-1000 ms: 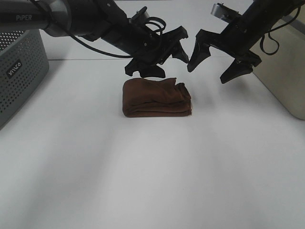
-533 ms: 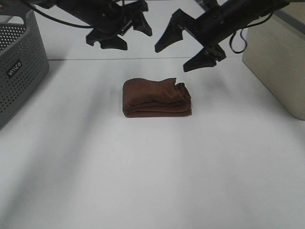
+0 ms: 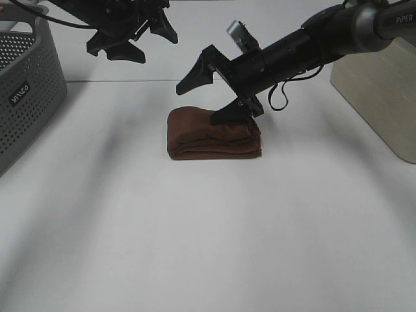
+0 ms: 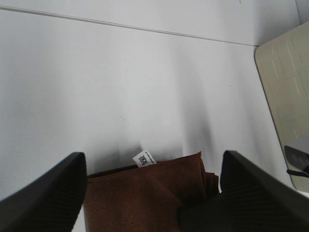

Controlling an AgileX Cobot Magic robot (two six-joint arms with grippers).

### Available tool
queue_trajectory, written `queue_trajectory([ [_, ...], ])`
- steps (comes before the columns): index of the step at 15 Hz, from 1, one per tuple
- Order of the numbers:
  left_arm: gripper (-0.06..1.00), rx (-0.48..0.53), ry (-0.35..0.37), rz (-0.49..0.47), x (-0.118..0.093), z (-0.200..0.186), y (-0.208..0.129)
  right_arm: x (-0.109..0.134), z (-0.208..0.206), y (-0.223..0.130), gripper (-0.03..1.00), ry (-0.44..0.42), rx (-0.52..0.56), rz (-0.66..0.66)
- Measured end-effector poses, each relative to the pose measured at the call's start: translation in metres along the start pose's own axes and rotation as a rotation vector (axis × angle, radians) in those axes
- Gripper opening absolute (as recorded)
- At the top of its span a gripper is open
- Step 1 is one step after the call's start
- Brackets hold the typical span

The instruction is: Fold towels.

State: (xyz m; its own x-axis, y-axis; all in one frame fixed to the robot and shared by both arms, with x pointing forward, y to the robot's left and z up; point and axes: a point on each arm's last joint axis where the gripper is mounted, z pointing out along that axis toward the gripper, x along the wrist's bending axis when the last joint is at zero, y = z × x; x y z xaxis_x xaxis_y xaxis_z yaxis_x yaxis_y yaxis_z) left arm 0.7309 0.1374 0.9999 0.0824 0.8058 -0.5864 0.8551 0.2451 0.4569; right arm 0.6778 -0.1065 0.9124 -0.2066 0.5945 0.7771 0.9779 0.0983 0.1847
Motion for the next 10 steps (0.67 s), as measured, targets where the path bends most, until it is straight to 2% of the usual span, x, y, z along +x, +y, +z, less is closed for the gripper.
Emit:
queue_trajectory([
  [3,0.73,0.004,0.011,0.013,0.001,0.0,0.0,-0.026,-0.003,-0.001,0.93,-0.076,0.026,0.023],
  [5,0.73,0.014,0.012,0.013,0.001,0.0,-0.001,-0.032,-0.007,-0.002,0.93,-0.111,0.04,0.051],
  [7,0.73,0.026,0.015,0.037,-0.001,-0.004,-0.002,-0.028,-0.02,-0.001,0.93,-0.142,0.046,0.037],
  [10,0.73,0.016,0.045,0.142,-0.014,-0.032,0.004,0.0,-0.054,-0.001,0.93,-0.254,0.037,-0.026],
])
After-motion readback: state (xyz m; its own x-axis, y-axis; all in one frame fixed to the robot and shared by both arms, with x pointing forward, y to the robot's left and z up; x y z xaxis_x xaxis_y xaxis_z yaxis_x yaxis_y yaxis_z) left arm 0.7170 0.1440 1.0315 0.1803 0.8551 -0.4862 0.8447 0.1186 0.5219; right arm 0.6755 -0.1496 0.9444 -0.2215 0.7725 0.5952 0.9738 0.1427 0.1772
